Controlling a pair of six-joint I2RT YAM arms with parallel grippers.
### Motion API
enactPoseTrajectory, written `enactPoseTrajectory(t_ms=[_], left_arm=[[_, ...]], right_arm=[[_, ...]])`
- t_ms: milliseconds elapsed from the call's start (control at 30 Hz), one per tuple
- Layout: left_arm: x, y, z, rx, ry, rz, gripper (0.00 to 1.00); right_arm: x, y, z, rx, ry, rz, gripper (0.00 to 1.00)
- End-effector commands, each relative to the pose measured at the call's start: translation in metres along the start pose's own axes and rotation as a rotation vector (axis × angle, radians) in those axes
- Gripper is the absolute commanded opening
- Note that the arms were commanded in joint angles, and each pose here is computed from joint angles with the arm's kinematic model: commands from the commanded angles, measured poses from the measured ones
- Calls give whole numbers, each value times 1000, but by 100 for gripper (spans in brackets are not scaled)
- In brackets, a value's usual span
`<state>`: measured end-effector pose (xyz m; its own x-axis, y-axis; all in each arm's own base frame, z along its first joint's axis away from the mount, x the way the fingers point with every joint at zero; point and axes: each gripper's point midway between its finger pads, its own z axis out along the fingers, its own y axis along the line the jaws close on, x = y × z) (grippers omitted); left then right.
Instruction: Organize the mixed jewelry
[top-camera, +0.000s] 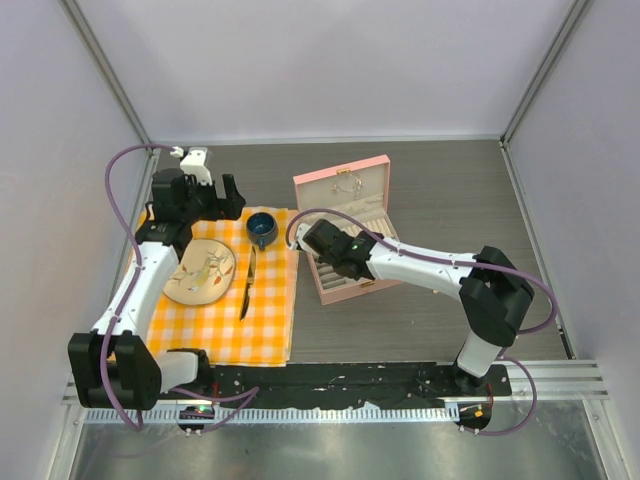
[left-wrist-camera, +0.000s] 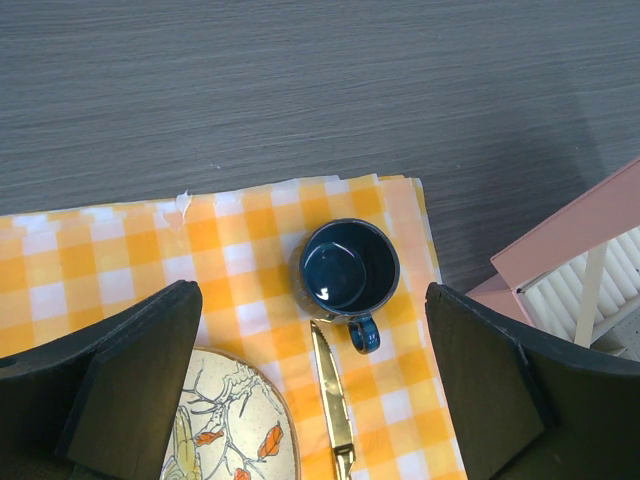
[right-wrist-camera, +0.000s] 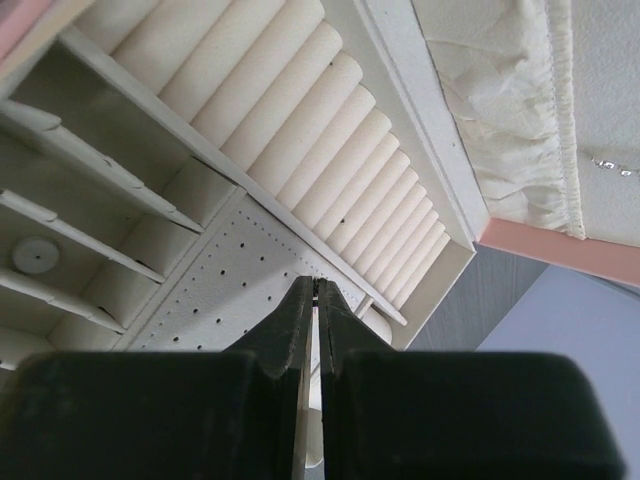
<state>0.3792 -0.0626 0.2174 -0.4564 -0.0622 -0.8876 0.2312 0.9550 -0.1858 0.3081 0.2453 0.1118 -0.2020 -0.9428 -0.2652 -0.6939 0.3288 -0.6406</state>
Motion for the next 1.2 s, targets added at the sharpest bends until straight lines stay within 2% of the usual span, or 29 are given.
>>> enactPoseTrajectory(t_ms=[0, 1167], left_arm=[[-15, 2, -3, -6, -61, 18, 100], [-14, 4, -3, -10, -59, 13, 100]], right_arm=[[-17, -7, -6, 25, -33, 13, 1], [-16, 5, -1, 5, -16, -23, 1]])
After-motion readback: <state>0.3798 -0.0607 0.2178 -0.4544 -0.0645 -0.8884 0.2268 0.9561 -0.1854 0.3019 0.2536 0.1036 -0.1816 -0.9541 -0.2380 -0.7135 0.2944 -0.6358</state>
